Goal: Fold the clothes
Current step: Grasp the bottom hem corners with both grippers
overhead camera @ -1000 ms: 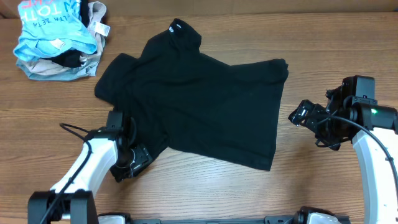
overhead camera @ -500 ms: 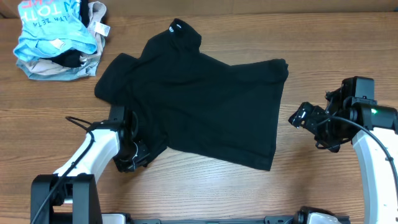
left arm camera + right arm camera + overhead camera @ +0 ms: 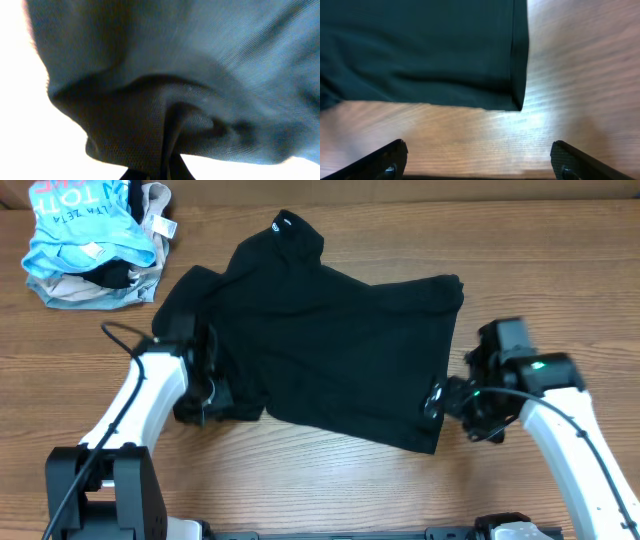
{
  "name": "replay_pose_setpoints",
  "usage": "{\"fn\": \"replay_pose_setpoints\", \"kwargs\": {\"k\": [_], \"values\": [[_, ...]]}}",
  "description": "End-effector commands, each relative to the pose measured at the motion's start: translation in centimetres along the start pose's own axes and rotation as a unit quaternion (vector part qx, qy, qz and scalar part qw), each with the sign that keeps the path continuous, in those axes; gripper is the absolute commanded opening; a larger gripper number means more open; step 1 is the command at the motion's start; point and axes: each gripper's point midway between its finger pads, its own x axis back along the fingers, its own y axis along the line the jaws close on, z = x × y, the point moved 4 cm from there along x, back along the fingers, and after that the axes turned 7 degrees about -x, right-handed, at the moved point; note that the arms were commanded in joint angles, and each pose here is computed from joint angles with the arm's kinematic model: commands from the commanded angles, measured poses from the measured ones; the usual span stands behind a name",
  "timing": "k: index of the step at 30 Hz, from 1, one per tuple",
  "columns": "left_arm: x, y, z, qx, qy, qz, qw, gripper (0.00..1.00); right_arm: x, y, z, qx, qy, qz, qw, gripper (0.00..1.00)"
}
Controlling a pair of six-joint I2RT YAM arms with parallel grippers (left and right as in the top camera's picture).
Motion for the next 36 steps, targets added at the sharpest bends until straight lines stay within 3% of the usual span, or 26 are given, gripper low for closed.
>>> {"fn": "replay_pose_setpoints", "kwargs": {"k": [1,12,18,23,36], "values": [[2.6,0.0,-2.4,-0.032,-0.044,-0.014,0.998,0.04,-2.5,-1.0,1.3,-0.043,0.02,0.022,0.999,0.94],[5.2,-0.7,-5.3,-0.05,-0.105,-0.005,0.993,0.04,-8.5,-1.9,2.0,-0.077,0.011,0.007,0.997,0.8],[5.4,-0.6,-5.6,-0.05,-0.112,-0.01,0.992,0.04,-9.0,-1.9,1.7,-0.082,0.013,0.008,0.997,0.75],[5.4,-0.4,-5.7,-0.055,-0.113,-0.016,0.992,0.04,-9.0,-2.3,1.4,-0.08,-0.002,0.023,0.997,0.63],[5.3,-0.4,-5.2,-0.055,-0.102,-0.017,0.993,0.04,-9.5,-2.5,0.7,-0.063,-0.025,0.027,0.997,0.61]]}}
